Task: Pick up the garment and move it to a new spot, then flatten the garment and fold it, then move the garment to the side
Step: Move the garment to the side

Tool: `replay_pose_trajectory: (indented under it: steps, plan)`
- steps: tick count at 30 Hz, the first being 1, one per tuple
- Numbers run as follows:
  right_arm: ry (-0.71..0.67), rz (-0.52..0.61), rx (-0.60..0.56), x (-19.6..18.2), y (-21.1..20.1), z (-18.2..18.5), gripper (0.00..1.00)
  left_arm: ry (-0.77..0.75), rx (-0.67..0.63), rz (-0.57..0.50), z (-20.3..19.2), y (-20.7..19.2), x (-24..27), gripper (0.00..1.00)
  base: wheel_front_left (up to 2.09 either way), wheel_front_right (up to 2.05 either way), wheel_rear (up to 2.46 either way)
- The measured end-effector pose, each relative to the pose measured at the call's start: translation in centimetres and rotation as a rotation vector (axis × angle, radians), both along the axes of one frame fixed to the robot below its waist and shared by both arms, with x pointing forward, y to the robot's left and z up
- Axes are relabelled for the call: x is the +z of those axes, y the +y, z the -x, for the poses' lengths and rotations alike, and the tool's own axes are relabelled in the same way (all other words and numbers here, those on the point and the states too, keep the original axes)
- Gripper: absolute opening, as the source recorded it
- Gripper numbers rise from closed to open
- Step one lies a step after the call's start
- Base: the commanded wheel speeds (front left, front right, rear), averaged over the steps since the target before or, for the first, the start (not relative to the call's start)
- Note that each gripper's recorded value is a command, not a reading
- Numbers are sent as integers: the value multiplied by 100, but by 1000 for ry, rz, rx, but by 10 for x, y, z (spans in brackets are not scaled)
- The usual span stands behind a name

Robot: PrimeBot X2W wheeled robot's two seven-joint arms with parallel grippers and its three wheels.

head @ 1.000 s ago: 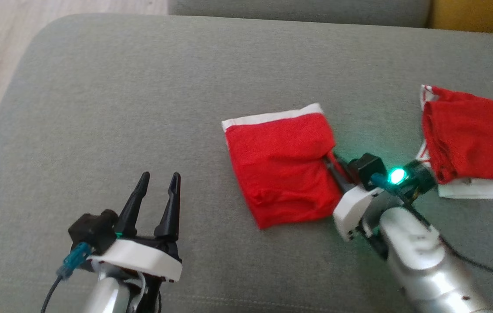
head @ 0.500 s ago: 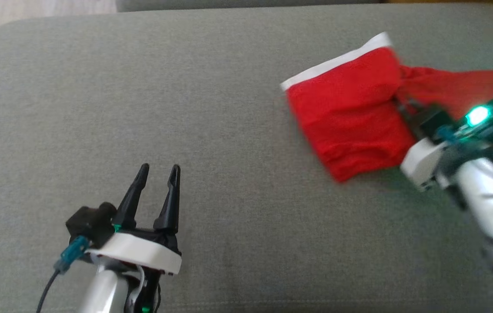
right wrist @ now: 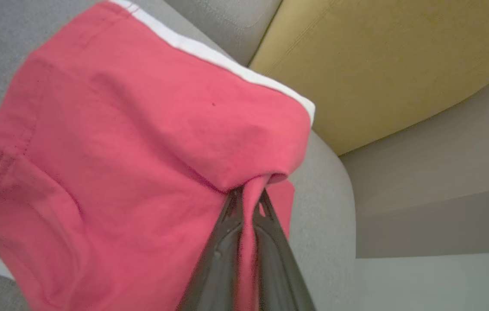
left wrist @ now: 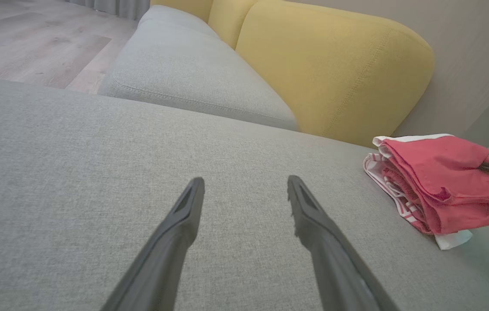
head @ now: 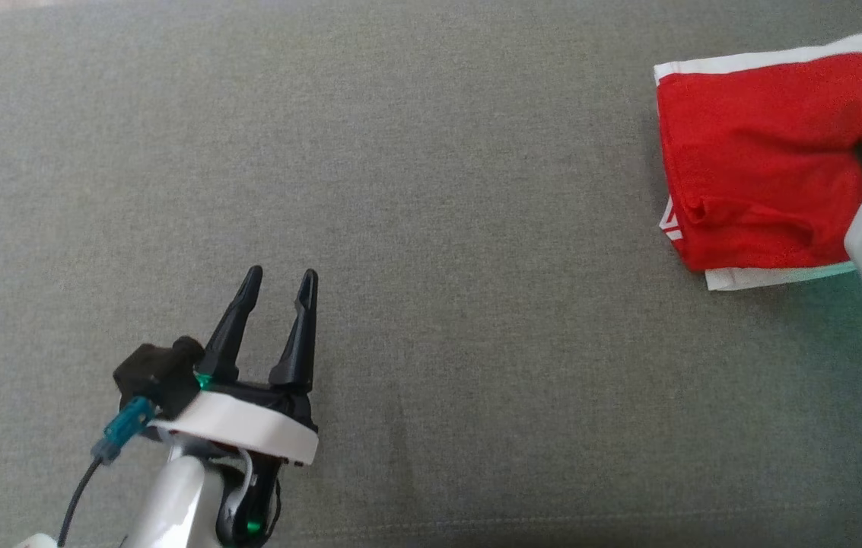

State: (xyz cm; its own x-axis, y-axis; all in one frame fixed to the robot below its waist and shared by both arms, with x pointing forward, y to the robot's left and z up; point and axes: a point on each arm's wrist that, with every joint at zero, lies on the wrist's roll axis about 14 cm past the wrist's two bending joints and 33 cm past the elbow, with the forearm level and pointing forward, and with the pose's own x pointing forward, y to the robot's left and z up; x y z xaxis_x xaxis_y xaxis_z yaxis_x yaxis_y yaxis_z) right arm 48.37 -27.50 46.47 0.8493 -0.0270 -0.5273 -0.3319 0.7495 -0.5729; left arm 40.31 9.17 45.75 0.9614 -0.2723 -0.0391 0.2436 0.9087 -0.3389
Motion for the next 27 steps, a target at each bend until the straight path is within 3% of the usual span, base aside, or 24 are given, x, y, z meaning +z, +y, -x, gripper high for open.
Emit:
replay_pose_trajectory:
  steps: [6,11,12,13,21,27]
  plan:
    - [115,9,-85,-27,-16,20,0,-3,-6,2,-5,-1,0,100,0,0,0]
    - [121,-12,-161,-27,-30,21,0,4,-8,3,-6,-1,-3,100,0,0,0]
    - [114,-21,-172,-26,-31,19,37,7,-8,3,-6,-1,-4,100,0,0,0]
    - [106,-26,-177,-25,-31,18,100,9,-7,3,-7,-1,-5,100,0,0,0]
    - [20,-41,-172,-9,-24,7,100,-7,-7,2,-11,-1,-1,100,0,0,0]
    - [-119,-79,-96,21,4,-2,100,-31,-1,0,-10,1,9,100,0,0,0]
